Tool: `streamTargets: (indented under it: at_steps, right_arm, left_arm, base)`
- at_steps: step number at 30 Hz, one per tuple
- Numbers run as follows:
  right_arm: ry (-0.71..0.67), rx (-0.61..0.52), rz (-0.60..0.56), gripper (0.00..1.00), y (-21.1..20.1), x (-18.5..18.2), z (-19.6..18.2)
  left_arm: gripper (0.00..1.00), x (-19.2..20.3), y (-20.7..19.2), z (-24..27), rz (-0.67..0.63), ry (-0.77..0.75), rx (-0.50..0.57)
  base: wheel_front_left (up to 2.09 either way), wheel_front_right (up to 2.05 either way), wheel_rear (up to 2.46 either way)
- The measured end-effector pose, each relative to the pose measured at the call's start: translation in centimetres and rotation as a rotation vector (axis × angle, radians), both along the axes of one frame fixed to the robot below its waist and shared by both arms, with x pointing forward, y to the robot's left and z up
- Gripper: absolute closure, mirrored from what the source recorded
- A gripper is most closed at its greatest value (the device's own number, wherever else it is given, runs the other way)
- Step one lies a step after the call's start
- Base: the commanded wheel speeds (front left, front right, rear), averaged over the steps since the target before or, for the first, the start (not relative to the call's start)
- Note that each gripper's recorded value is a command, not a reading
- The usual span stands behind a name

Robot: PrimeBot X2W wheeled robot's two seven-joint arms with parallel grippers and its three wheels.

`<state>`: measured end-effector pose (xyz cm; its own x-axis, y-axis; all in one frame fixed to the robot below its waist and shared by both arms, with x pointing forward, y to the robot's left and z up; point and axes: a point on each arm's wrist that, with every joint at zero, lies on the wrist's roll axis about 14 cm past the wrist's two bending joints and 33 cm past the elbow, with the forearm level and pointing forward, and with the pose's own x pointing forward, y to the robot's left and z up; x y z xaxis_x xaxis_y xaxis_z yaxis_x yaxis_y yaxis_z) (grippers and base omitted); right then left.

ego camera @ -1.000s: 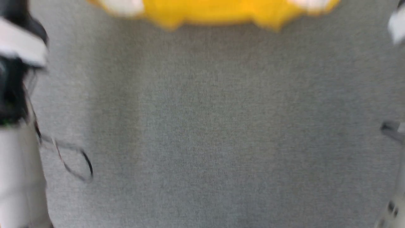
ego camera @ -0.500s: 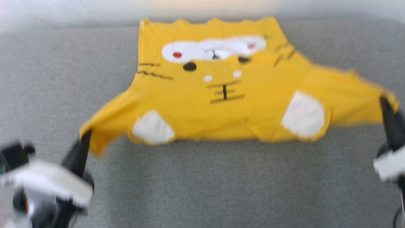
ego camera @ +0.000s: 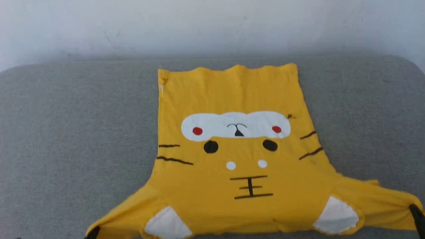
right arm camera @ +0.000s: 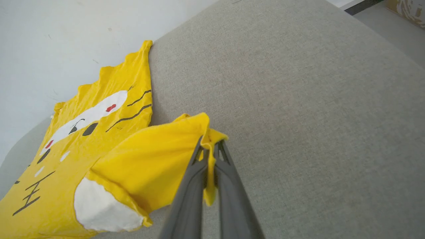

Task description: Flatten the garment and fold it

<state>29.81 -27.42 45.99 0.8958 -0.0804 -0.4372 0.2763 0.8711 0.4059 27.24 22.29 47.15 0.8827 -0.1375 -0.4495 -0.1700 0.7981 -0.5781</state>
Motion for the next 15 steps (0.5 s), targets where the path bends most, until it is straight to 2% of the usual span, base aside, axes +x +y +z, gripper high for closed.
streamTargets:
  at_steps: [7,13,15]
  right_arm:
    - [0.090,0.033,0.008,1.00,0.2,-2.7,-1.8]
    - [0.144,0.005,0.041,1.00,0.9,-2.3,-3.2]
    - [0.164,0.016,0.059,0.96,1.6,-2.0,-4.0]
  left_arm:
    - [1.00,-2.2,0.6,0.4,0.032,0.013,-0.015]
    - [1.00,-1.3,-0.5,0.0,0.005,0.011,-0.025]
    - [1.00,-0.5,-1.1,-0.2,-0.012,0.005,-0.030]
  base:
    - [0.00,0.00,0.00]
    - [0.00,0.00,0.00]
    - [0.00,0.00,0.00]
